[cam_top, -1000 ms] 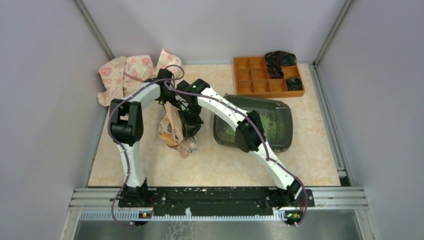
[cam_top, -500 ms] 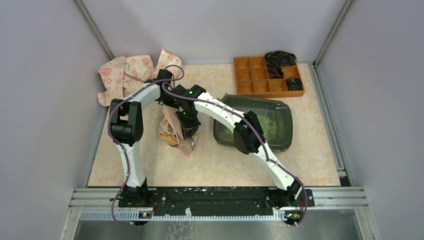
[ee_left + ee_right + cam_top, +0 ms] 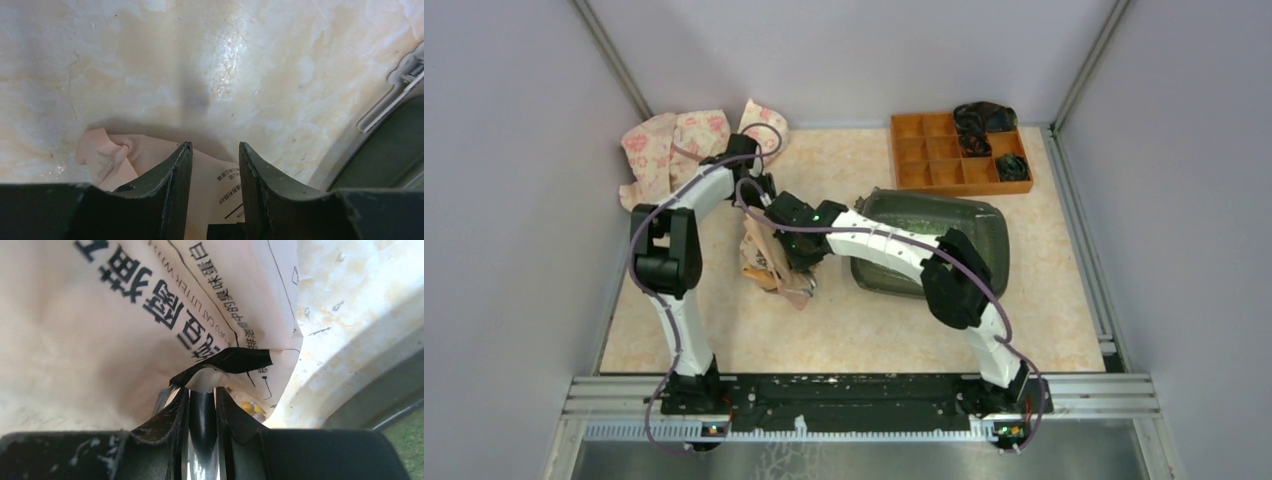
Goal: Fill the litter box with clean litter
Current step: 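Scoop the cat litter from the cat litter bag, then pour the cat litter into the litter box.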
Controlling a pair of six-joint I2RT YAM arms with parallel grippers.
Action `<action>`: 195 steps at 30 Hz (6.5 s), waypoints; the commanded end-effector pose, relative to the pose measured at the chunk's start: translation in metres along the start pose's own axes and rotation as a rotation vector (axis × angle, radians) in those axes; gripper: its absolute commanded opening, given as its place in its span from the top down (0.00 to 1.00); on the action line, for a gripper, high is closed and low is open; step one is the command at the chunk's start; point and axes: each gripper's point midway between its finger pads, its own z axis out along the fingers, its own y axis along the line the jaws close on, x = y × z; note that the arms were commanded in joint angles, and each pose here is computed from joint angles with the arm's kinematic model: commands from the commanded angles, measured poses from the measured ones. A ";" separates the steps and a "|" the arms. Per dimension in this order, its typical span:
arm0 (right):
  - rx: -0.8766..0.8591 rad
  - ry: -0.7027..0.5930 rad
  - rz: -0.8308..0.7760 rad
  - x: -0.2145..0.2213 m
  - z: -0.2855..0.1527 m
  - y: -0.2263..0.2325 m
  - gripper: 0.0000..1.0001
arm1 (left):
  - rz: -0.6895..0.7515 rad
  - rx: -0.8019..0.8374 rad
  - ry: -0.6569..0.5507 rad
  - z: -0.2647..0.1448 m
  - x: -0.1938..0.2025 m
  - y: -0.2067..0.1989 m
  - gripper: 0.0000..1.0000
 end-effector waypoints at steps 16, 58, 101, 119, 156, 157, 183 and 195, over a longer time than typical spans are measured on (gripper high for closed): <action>-0.041 -0.506 -0.095 -0.047 -0.115 -0.001 1.00 | 0.003 0.004 -0.081 -0.060 -0.014 -0.012 0.54; -0.161 -0.234 -0.163 -0.012 -0.054 -0.017 0.63 | 0.007 0.034 -0.090 -0.069 -0.013 -0.019 0.54; -0.189 -0.133 -0.156 -0.006 -0.032 0.003 0.63 | 0.019 0.046 -0.069 -0.053 -0.014 -0.020 0.54; -0.102 -0.101 -0.144 0.010 -0.006 -0.018 1.00 | 0.022 0.052 -0.058 -0.047 -0.013 -0.019 0.54; -0.020 -0.693 -0.223 0.003 -0.149 -0.029 1.00 | 0.012 0.057 -0.090 -0.063 -0.027 -0.009 0.54; -0.015 -0.679 -0.229 0.008 -0.151 -0.030 1.00 | 0.012 0.057 -0.092 -0.065 -0.028 -0.009 0.54; 0.148 -0.655 -0.173 0.103 -0.230 -0.099 1.00 | -0.004 0.079 -0.106 -0.068 -0.035 -0.005 0.54; 0.161 -0.497 -0.043 0.106 -0.277 -0.115 1.00 | 0.004 0.139 -0.104 -0.067 -0.037 -0.015 0.54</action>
